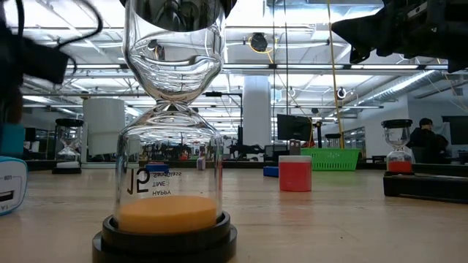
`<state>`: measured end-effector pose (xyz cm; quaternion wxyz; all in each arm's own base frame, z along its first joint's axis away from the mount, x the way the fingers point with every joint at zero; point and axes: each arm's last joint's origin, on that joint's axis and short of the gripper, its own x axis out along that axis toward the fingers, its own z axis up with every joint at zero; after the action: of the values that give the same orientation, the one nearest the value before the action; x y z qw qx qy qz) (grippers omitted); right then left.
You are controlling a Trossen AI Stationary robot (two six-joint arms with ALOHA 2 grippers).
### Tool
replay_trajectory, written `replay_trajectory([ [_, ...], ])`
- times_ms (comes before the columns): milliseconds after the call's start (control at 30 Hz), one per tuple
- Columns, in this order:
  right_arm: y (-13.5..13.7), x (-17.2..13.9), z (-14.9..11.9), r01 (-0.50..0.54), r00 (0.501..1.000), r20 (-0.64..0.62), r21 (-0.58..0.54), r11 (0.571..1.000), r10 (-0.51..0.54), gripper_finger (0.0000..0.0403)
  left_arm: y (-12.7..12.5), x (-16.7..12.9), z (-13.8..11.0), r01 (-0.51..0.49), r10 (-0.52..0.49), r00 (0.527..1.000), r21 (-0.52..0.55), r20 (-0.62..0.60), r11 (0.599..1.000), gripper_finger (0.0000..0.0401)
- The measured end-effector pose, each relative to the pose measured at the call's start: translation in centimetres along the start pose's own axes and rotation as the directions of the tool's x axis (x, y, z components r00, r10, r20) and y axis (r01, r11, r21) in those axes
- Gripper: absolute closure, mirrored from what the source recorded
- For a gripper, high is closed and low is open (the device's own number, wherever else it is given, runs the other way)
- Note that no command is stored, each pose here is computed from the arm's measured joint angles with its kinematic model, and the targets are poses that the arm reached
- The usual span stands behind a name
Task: Pick & Place Office items
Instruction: Put the light blue digital clock into the black bin
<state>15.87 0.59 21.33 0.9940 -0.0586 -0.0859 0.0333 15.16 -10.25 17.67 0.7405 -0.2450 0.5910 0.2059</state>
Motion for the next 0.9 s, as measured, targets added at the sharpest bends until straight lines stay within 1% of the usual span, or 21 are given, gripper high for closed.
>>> replay_trajectory([
  [133,0.0,0.0,0.0,0.0,1.0,0.0,0.0,1.0,0.0,0.0403,-1.6,-2.5,0.5,0.055,-0.056,0.998,0.028,0.027,0.998,0.0354],
  [233,0.0,0.0,0.0,0.0,1.0,0.0,0.0,1.0,0.0,0.0403,-2.9,-4.2,0.2,0.117,-0.117,0.992,-0.012,0.042,0.993,0.035],
  [367,0.0,0.0,0.0,0.0,1.0,0.0,0.0,1.0,0.0,0.0403,-4.2,-5.9,-1.5,0.192,-0.19,0.981,-0.106,0.03,0.976,0.0349],
  [500,0.0,0.0,0.0,0.0,1.0,0.0,0.0,1.0,0.0,0.0403,-4.7,-6.9,-4.1,0.226,-0.232,0.973,-0.189,-0.009,0.956,0.0348],
  [567,0.0,0.0,0.0,0.0,1.0,0.0,0.0,1.0,0.0,0.0403,-4.8,-7.1,-5.6,0.225,-0.238,0.971,-0.223,-0.033,0.948,0.0348],
  [700,0.0,0.0,0.0,0.0,1.0,-0.001,0.0,1.0,0.0,0.0403,-5.3,-6.3,-8.3,0.173,-0.198,0.978,-0.278,-0.064,0.945,0.0347],
  [800,0.0,0.0,0.0,0.0,1.0,-0.001,0.0,1.0,0.0,0.0403,-6.1,-5.1,-9.7,0.141,-0.171,0.982,-0.295,-0.075,0.945,0.0347],
  [900,0.0,0.0,0.0,0.0,1.0,-0.001,0.0,1.0,0.0,0.0403,-6.7,-3.7,-10.8,0.084,-0.123,0.987,-0.327,-0.099,0.941,0.0346],
])
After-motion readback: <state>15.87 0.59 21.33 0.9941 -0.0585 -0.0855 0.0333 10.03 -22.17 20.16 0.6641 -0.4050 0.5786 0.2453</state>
